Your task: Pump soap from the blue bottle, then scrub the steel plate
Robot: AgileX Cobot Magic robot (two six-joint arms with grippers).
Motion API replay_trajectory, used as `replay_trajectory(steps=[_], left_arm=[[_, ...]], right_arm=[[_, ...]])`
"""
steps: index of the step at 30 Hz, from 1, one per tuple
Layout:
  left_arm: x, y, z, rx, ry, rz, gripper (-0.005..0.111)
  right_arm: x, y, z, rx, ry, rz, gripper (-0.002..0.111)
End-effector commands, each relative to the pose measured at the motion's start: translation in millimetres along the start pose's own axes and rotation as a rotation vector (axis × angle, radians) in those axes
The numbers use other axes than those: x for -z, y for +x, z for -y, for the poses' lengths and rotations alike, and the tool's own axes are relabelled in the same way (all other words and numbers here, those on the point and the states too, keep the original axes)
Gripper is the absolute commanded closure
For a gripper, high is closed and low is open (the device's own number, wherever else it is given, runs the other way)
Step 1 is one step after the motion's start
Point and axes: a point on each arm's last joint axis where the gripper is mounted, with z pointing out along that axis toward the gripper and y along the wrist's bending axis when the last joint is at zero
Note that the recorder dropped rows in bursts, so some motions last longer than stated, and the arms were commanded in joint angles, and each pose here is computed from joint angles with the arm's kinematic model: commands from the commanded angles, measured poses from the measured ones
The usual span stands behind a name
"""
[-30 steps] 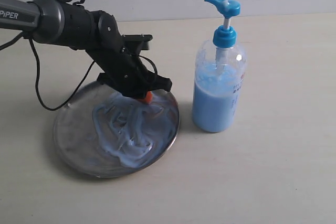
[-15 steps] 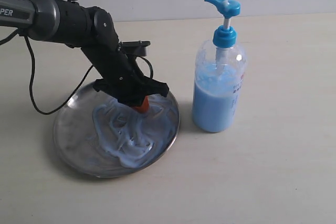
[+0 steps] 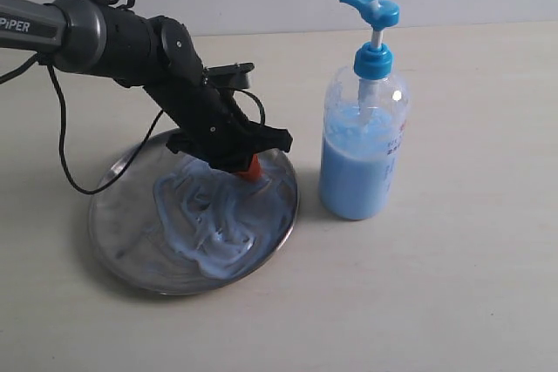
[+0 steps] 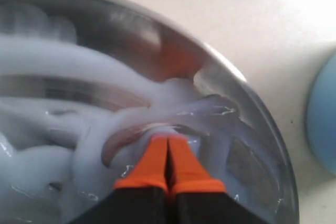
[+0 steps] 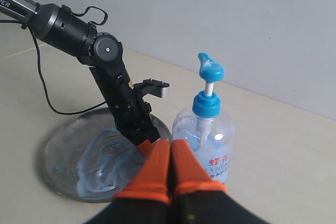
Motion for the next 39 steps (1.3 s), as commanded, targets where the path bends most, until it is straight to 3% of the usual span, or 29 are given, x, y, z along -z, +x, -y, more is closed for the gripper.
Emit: replay_trajectory(steps=[1,10,16,20,27,39], left_arm=[[-7,8,0.8,-0.013,0.024,-0.054,0.107],[-5,22,4.9,-0.119,0.083,-0.214,0.107],[-4,27,-1.3,-0.188,0.027,-0.267,0.107],[-4,27,-0.3,-0.173,0.035,-0.265,0.107],[-5,19,8.4,-0.072,0.115,-0.175,0.107],[-7,-2,4.2,-0.048,0.06,0.048,0.107]], right_arm=[[0,1,0,-0.004,0.0,0.003,0.108],[0,1,0,-0.004,0.0,0.003,0.108],[0,1,0,-0.004,0.0,0.003,0.108],[0,1,0,-0.004,0.0,0.003,0.108],[0,1,0,-0.004,0.0,0.003,0.108],[0,1,0,-0.004,0.0,0.003,0.108]])
